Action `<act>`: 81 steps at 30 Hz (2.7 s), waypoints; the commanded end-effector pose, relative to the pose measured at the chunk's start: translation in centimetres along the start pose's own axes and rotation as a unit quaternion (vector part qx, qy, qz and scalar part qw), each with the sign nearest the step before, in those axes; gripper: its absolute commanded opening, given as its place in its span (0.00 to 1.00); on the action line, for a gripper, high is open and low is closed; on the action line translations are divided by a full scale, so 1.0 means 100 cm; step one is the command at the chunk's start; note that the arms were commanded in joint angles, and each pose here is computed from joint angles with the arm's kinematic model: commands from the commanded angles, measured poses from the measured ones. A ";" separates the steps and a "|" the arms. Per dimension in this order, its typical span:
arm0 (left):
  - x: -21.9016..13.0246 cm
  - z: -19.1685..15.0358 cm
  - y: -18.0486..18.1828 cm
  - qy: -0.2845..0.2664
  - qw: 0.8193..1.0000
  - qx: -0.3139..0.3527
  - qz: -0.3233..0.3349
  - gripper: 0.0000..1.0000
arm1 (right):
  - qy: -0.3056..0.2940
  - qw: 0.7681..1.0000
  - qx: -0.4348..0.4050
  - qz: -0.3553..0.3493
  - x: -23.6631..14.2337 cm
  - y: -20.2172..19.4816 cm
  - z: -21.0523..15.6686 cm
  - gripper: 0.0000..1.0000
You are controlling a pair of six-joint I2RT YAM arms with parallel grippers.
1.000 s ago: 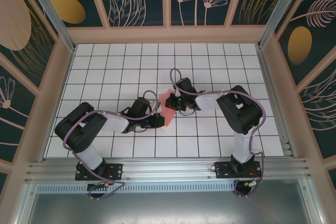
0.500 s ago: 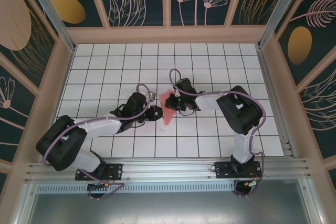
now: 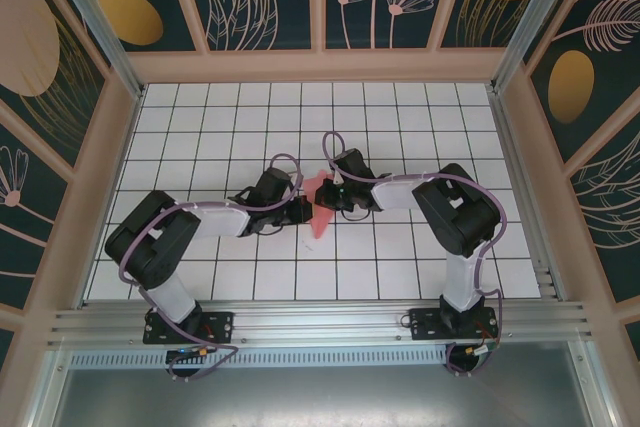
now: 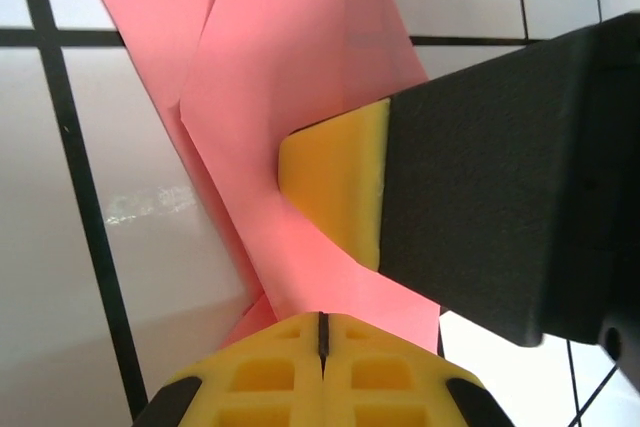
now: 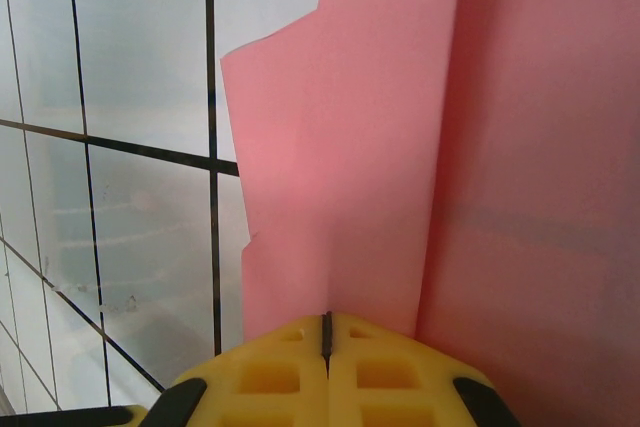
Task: Fold a paper plane with a square sheet of paper (pick it up from the middle)
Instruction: Fourth fold the wing at the center of the table.
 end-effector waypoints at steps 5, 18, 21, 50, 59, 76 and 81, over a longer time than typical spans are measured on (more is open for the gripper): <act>0.013 -0.002 0.004 0.012 1.000 0.004 -0.013 0.00 | 0.031 0.997 0.007 -0.068 0.006 -0.037 -0.024 0.05; 0.019 -0.043 0.025 0.047 0.999 -0.023 -0.006 0.00 | 0.002 1.000 0.006 -0.002 -0.035 0.010 -0.016 0.07; 0.019 -0.042 0.024 0.047 0.999 -0.023 -0.008 0.00 | 0.011 1.000 0.010 0.013 -0.040 0.013 -0.027 0.05; 0.021 -0.043 0.024 0.055 0.998 -0.023 -0.010 0.00 | 0.038 0.994 0.037 -0.091 -0.011 -0.033 -0.058 0.00; 0.021 -0.045 0.024 0.058 0.998 -0.024 -0.012 0.00 | 0.049 0.998 0.020 -0.016 -0.036 -0.002 -0.076 0.01; 0.022 -0.044 0.021 0.058 0.998 -0.026 -0.019 0.00 | 0.030 0.999 0.028 0.036 -0.039 0.019 -0.071 0.01; 0.022 -0.044 0.021 0.058 0.998 -0.027 -0.020 0.00 | 0.048 0.998 0.039 0.001 -0.021 0.000 -0.078 0.01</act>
Point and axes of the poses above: each hand's point on the last joint's axis, 136 mm out from that joint toward the fingers, its own x axis out along the fingers, its own y axis along the line the jaws close on, z = x × y, the point moved 2 cm from there along -x, back along the fingers, and after that the axes turned 10 degrees about x, right-handed, at the moved point
